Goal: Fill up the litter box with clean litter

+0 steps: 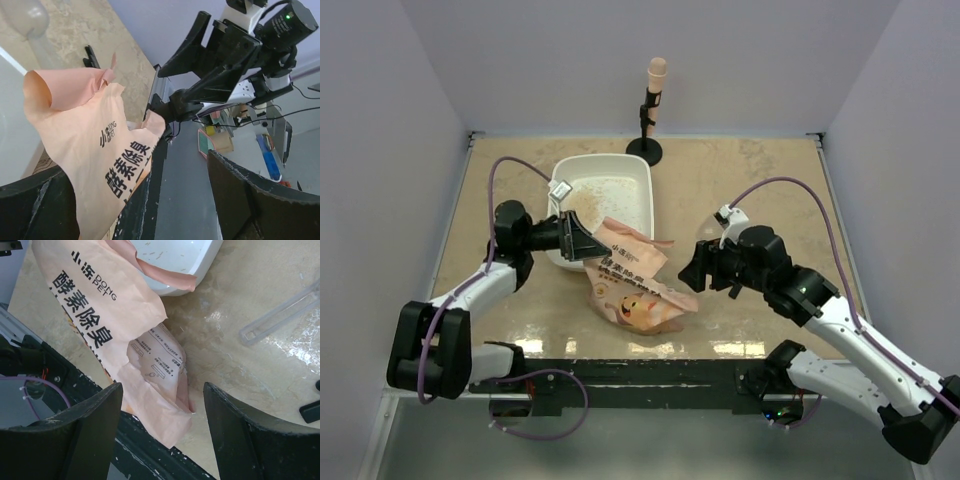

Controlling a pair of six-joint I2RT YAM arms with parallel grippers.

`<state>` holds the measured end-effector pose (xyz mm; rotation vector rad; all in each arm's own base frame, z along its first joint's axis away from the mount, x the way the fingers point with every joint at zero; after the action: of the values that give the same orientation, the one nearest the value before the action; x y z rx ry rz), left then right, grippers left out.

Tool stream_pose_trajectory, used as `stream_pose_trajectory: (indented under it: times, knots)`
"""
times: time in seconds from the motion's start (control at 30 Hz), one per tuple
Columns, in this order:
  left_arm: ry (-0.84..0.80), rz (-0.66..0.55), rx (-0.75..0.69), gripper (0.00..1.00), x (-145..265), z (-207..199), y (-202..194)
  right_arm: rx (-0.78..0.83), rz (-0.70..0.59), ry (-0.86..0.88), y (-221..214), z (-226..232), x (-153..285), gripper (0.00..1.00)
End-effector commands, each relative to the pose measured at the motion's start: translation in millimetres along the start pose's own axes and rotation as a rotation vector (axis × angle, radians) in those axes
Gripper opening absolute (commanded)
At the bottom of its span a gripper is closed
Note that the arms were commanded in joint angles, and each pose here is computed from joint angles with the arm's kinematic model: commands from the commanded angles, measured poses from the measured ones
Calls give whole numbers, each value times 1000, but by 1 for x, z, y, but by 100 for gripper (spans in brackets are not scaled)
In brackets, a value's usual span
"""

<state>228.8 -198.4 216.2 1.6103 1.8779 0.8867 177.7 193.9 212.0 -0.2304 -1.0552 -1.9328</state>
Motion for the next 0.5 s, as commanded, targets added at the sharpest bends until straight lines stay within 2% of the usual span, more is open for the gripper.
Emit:
stream_pose_trajectory:
  times: [0.0,0.1,0.17,0.2,0.37,0.4,0.43,0.47]
  knots:
    - [-144,1,-120,93,-1,-35,9,-24,-18,-3,2,0,3,70]
    - [-158,10,-132,91,-3,-39,5,-47,-32,-44,3,-6,2,70]
    - [-168,19,-140,84,-4,-41,0,-56,-42,-56,5,-8,3,70]
    - [-178,28,-141,71,-6,-42,-4,-61,-57,-56,7,-7,5,71]
    - [-206,54,-158,31,-10,-45,-13,-61,-65,-49,10,-3,11,71]
    - [-211,57,-164,13,-10,-46,-14,-59,-69,-44,12,-2,12,72]
    - [-214,56,-178,3,-11,-46,-14,-59,-68,-41,12,-1,13,72]
    - [-214,51,-191,0,-10,-48,-13,-56,-67,-36,12,0,14,72]
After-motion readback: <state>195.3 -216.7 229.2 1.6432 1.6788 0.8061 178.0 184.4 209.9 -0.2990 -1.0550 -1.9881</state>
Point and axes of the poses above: each gripper's point midway between its finger pads, its own x axis back along the fingers, its own z axis along the line the jaws close on, y = z × x, the point moved 2 cm from there along x, back along the fingers, and after that the axes turned 15 degrees about -x, right-handed, at the moved point
